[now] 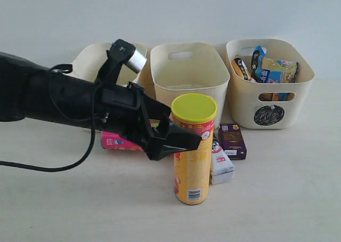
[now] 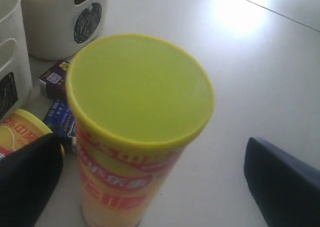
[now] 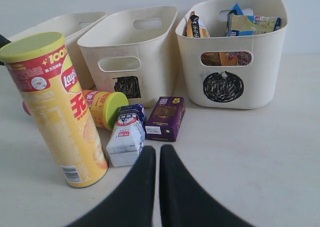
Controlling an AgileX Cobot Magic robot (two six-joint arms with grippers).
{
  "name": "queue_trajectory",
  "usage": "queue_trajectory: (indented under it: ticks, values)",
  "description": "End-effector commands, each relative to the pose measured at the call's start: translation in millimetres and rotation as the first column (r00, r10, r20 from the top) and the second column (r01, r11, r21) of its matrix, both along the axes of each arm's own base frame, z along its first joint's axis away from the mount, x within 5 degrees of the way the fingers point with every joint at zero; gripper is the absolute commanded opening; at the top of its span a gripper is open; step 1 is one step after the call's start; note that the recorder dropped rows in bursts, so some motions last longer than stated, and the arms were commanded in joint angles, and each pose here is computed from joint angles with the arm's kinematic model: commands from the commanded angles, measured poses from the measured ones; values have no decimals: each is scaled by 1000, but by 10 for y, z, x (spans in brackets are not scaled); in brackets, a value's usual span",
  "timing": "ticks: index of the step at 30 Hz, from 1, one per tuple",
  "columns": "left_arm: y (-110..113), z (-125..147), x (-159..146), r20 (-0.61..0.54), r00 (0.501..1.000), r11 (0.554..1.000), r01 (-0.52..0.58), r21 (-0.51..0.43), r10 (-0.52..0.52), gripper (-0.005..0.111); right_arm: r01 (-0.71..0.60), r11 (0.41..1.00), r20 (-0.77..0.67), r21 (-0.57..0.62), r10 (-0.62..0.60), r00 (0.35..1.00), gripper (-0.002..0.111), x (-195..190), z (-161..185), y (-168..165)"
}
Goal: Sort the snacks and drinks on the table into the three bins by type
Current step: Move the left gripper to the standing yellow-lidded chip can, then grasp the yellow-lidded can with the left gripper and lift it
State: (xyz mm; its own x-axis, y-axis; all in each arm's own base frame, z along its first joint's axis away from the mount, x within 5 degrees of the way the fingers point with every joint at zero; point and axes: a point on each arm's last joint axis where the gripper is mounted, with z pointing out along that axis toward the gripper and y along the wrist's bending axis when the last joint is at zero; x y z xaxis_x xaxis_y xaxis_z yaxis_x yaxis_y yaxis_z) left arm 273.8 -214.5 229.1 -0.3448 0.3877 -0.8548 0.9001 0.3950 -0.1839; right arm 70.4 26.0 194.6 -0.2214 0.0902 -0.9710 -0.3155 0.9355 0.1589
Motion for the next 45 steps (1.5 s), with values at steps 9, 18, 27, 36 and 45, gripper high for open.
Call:
queue_trajectory:
  ticks: [9, 18, 27, 36, 45]
  values:
    - [-188, -533, 119, 57, 988, 988, 148, -48, -146, 92, -1, 1000, 0, 2, 1, 1000, 0, -2, 2, 0]
    - [-246, -611, 281, 79, 989, 992, 124, -14, -123, 92, 0, 1000, -5, 0, 0, 1000, 0, -2, -3, -1]
    - [-303, -736, 385, 65, 990, 992, 123, -7, -122, 79, 2, 1000, -16, -4, -2, 1000, 0, -4, -13, -3]
    - [-300, -371, 329, 74, 990, 987, 124, -100, -117, 4, 2, 1000, -18, -5, -2, 1000, 0, -4, -15, -4]
    - [-142, 343, 45, 56, 992, 988, 121, -96, -116, 4, 2, 1000, -20, -6, -3, 1000, 0, -4, -17, -4]
